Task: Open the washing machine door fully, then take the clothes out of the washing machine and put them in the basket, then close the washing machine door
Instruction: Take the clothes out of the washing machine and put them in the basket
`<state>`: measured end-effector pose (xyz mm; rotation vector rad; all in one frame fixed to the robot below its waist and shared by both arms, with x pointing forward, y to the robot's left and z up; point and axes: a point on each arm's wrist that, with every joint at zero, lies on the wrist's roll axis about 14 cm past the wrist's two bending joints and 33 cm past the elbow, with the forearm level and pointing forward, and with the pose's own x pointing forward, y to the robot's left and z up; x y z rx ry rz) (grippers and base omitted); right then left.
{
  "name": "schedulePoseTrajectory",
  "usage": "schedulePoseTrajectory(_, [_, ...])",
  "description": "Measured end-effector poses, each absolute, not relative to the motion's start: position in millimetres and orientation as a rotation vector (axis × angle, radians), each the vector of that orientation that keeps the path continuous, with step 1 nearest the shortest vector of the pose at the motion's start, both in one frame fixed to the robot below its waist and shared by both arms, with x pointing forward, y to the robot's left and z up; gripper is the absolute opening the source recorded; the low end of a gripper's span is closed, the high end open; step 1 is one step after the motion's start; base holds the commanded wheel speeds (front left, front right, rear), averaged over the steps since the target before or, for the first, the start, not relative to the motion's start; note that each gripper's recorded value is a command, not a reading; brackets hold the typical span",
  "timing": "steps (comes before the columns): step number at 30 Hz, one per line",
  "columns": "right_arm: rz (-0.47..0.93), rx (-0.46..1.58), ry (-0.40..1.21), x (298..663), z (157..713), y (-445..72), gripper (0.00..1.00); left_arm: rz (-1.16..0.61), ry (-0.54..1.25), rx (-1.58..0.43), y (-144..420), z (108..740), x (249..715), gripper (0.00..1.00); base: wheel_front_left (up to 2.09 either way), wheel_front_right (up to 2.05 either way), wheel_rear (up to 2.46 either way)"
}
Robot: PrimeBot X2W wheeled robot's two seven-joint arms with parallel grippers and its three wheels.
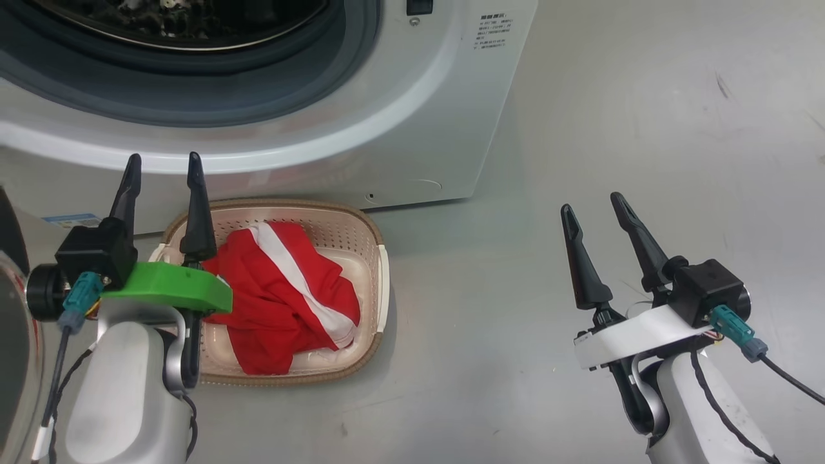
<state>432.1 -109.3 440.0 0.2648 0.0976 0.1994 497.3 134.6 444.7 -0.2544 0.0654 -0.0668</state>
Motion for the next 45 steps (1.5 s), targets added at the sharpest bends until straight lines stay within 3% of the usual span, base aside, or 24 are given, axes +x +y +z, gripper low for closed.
schedulePoseTrajectory(13, [0.189, 0.237, 0.044, 410, 465, -115, 1.0, -0.083, -0.019, -0.218, 135, 484, 449, 1.0, 0.0, 0.0, 0.0])
schedulePoseTrajectory(31, [0.15, 0.222, 0.038, 375, 472, -123, 1.0, -0.081, 0.027, -0.21, 130, 477, 385, 1.0, 0.0, 0.0, 0.0])
schedulePoseTrajectory(45, [0.145, 0.212, 0.028, 364, 475, -123, 1.0, -0.097, 0.036, -0.212, 122, 482, 370, 1.0, 0.0, 0.0, 0.0])
